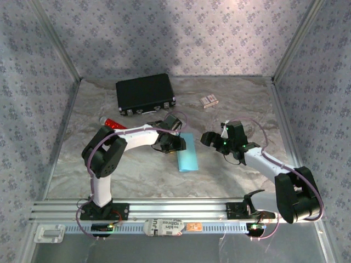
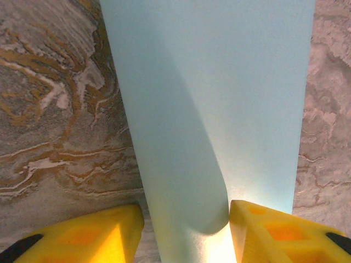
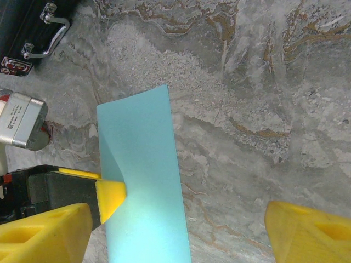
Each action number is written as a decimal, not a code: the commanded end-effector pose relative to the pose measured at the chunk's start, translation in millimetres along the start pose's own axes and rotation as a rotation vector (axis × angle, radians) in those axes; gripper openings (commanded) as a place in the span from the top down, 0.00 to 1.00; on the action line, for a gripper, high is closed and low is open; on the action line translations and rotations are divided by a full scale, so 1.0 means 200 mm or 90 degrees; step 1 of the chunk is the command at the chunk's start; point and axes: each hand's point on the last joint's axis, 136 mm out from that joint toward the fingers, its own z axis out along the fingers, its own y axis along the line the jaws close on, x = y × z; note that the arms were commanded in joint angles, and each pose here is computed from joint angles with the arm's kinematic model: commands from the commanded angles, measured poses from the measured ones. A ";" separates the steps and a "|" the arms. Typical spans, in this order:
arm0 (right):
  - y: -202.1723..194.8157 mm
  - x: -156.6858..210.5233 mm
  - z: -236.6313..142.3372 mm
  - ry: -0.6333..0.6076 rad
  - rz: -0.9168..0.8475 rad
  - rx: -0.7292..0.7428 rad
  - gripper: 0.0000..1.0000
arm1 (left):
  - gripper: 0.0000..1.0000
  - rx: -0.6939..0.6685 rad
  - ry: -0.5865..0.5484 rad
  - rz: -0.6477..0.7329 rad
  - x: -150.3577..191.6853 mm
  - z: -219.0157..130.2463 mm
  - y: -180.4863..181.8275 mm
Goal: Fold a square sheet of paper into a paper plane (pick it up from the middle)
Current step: First fold the square sheet of paper in half at the center of the table.
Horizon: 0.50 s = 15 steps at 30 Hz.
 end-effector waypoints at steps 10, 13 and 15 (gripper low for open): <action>0.08 0.02 0.06 0.037 -0.027 -0.033 0.29 | 0.52 -0.149 0.053 -0.031 0.14 0.12 0.34; 0.07 0.02 0.06 0.032 -0.027 -0.025 0.30 | 0.51 -0.151 0.055 -0.035 0.14 0.13 0.34; 0.07 0.02 0.06 0.032 -0.026 -0.023 0.29 | 0.51 -0.155 0.054 -0.039 0.14 0.13 0.35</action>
